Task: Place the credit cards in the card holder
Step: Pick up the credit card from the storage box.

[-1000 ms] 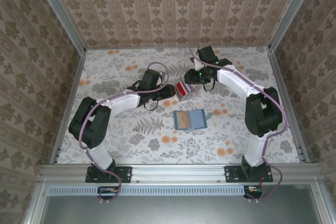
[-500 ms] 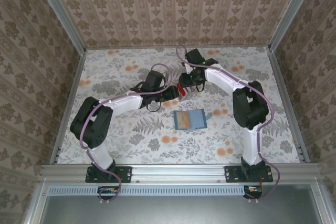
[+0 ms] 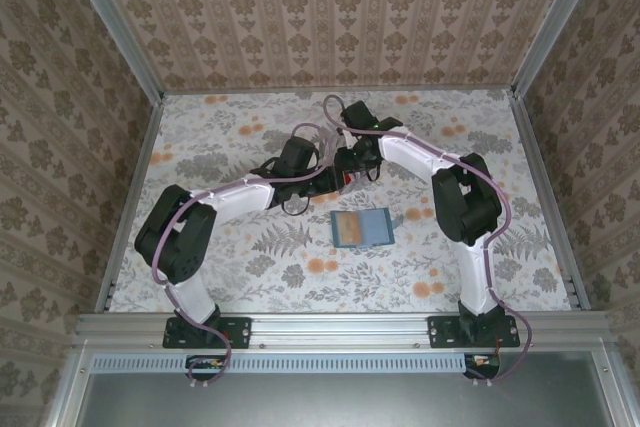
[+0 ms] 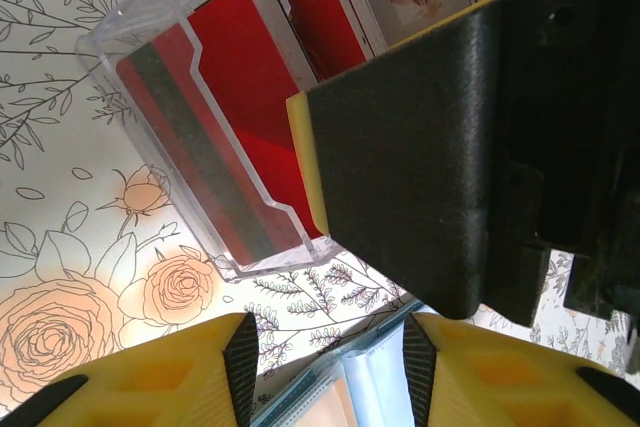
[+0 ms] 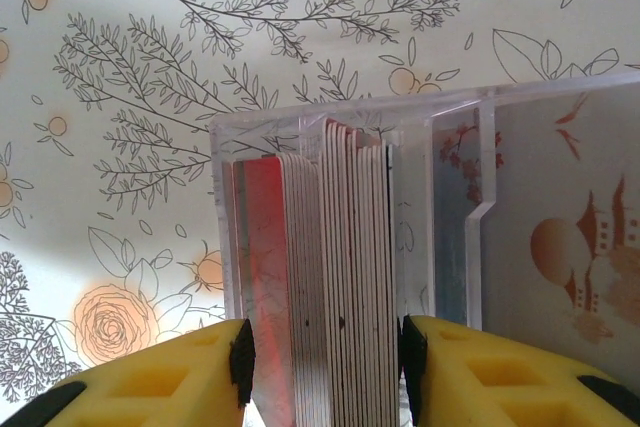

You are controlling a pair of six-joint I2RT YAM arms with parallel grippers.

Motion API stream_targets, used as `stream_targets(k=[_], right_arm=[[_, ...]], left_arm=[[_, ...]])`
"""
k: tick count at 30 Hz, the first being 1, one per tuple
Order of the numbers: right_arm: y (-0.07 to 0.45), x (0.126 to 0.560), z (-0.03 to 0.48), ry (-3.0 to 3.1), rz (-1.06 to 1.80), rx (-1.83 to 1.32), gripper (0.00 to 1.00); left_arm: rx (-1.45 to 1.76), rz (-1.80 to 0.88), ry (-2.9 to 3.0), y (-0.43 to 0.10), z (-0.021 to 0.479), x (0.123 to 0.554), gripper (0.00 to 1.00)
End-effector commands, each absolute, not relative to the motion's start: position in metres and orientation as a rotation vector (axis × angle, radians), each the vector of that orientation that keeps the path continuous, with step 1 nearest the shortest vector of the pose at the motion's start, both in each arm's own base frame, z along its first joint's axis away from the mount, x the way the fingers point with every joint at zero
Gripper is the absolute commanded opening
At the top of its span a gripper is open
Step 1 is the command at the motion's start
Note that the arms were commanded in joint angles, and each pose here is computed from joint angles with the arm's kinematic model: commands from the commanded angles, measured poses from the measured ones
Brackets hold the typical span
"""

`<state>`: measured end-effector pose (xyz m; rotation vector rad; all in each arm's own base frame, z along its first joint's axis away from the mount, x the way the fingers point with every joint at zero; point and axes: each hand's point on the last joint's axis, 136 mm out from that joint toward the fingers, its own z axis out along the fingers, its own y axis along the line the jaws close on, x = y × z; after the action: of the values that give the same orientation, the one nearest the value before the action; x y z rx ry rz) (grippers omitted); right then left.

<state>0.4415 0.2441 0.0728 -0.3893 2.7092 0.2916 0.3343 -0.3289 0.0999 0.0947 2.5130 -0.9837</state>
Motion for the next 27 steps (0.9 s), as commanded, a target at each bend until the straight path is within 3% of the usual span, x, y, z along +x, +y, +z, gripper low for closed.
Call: stream_targets(k=[1,13,27], right_arm=[[0.239,0.437,0.062,2.731,0.236,-0.386,0.45],[0.245,0.43,0.099,2.657,0.328,-0.379,0.45],[0.251,0.428,0.097,2.665,0.384,-0.388,0.4]], left_arm=[[0.117,-0.958,2.529,-0.327,0.095,0.332,0.45],[0.115,-0.976,2.528,-0.331,0.095,0.333,0.45],[0.121,-0.97,2.538,-0.332,0.089,0.331,0.45]])
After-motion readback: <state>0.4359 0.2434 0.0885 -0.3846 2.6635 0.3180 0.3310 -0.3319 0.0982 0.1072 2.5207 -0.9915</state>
